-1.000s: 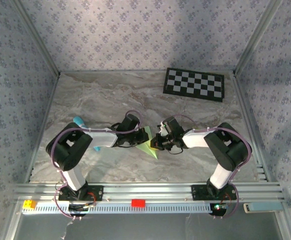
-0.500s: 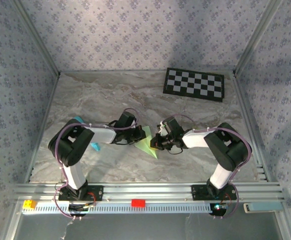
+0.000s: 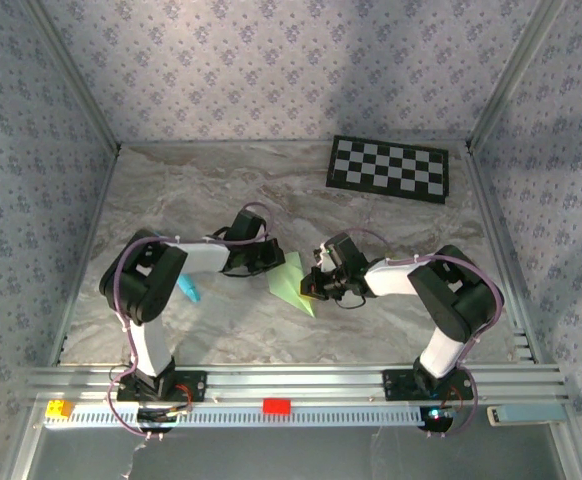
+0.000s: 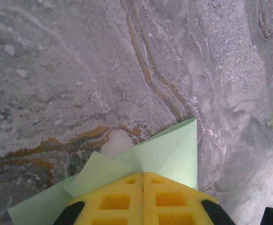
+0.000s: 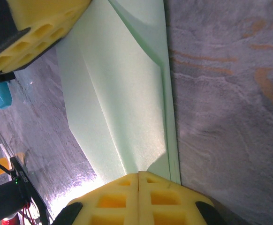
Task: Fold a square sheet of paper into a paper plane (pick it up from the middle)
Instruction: Fourth fold the wing at the center of the table.
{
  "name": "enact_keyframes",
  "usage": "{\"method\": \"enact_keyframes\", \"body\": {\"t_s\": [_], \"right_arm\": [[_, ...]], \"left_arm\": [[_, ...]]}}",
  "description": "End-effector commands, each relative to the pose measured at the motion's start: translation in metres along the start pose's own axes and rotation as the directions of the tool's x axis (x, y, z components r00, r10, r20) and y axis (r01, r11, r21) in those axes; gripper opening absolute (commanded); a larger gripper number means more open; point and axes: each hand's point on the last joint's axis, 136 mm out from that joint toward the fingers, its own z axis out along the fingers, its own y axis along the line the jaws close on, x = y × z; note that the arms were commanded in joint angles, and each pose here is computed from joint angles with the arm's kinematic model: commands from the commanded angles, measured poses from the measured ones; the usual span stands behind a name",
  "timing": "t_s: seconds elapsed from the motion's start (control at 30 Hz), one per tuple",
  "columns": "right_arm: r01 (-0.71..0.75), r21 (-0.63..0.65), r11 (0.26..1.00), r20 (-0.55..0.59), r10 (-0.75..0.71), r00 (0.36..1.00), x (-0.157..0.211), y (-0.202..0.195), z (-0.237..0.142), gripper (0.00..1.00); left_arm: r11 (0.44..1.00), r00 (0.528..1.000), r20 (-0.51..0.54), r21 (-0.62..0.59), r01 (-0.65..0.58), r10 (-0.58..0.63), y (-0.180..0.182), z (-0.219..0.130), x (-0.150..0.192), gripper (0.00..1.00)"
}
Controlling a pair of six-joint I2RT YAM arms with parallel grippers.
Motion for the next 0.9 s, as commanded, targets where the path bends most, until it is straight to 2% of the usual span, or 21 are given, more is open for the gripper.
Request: {"method": "enact_keyframes", "body": {"t_s": [0.0, 0.33, 0.47, 0.6, 0.67, 0.77, 0.87], "right_arm": [[-0.068, 0.207, 0.976, -0.098, 0.090, 0.991, 0.041, -0.059, 0.002, 0.00], [-0.069, 0.207, 0.976, -0.097, 0.091, 0.991, 0.040, -0.059, 0.002, 0.00], [-0.073, 0.205, 0.976, -0.094, 0.094, 0.991, 0.039, -0.060, 0.002, 0.00], [-0.073, 0.202, 0.977, -0.094, 0.093, 0.991, 0.039, -0.060, 0.003, 0.00], [-0.072, 0.203, 0.977, -0.091, 0.092, 0.992, 0.038, -0.060, 0.002, 0.00], [-0.072, 0.202, 0.977, -0.090, 0.092, 0.992, 0.038, -0.059, 0.002, 0.00], [-0.073, 0.206, 0.976, -0.088, 0.093, 0.992, 0.038, -0.061, 0.002, 0.00]], "left_arm": [[0.993, 0.999, 0.039, -0.117, -0.030, 0.035, 0.029, 0.000, -0.019, 0.06], [0.993, 0.998, 0.060, -0.114, -0.028, 0.035, 0.035, -0.007, -0.044, 0.07], [0.995, 0.996, 0.073, -0.092, -0.046, 0.053, 0.021, -0.015, -0.052, 0.08], [0.997, 0.994, 0.079, -0.030, -0.078, 0.080, -0.012, -0.030, -0.058, 0.10], [0.995, 0.992, 0.091, -0.039, -0.088, 0.092, -0.021, -0.039, -0.059, 0.11], [0.996, 0.989, 0.116, -0.002, -0.088, 0.088, -0.035, -0.048, -0.055, 0.11], [0.994, 0.988, 0.112, 0.021, -0.107, 0.104, -0.048, -0.049, -0.037, 0.12]]}}
